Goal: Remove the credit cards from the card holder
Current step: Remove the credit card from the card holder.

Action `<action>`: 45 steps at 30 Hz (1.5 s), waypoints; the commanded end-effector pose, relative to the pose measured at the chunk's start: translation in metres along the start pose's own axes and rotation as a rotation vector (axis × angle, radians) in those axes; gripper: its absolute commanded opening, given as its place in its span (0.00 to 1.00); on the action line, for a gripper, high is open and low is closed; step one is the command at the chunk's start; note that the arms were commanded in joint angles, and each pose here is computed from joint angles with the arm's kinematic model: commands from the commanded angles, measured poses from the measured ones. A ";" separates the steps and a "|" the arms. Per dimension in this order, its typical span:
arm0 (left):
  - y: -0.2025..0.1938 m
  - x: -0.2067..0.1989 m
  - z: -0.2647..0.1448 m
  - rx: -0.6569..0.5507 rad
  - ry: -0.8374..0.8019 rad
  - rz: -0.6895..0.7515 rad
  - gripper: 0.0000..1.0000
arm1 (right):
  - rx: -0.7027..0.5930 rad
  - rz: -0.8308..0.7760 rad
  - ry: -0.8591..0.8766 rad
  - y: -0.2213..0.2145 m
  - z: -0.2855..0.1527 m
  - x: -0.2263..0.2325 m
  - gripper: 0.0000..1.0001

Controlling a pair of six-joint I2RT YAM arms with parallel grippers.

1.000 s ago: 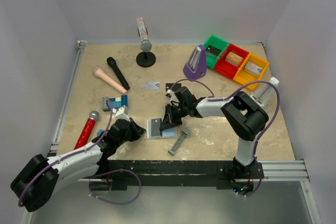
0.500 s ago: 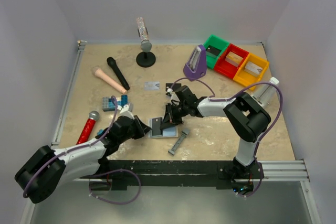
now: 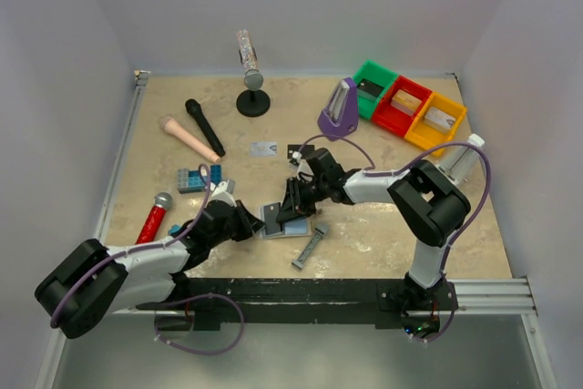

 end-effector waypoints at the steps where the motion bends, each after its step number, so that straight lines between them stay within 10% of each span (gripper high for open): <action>1: 0.000 -0.006 0.001 -0.001 -0.047 0.006 0.10 | -0.060 -0.033 0.073 0.011 -0.005 0.017 0.26; 45: -0.007 0.024 -0.001 -0.023 0.085 -0.022 0.00 | -0.043 -0.050 0.061 0.008 -0.017 0.024 0.03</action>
Point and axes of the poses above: each gripper's point midway between its finger pads, its own z axis out along the fingers, its own x axis along the line the jaws close on, y = z × x, the point moved 7 cm from there along -z, back along the fingers, and after that the axes turned 8 degrees about -z, right-handed, at the moved point
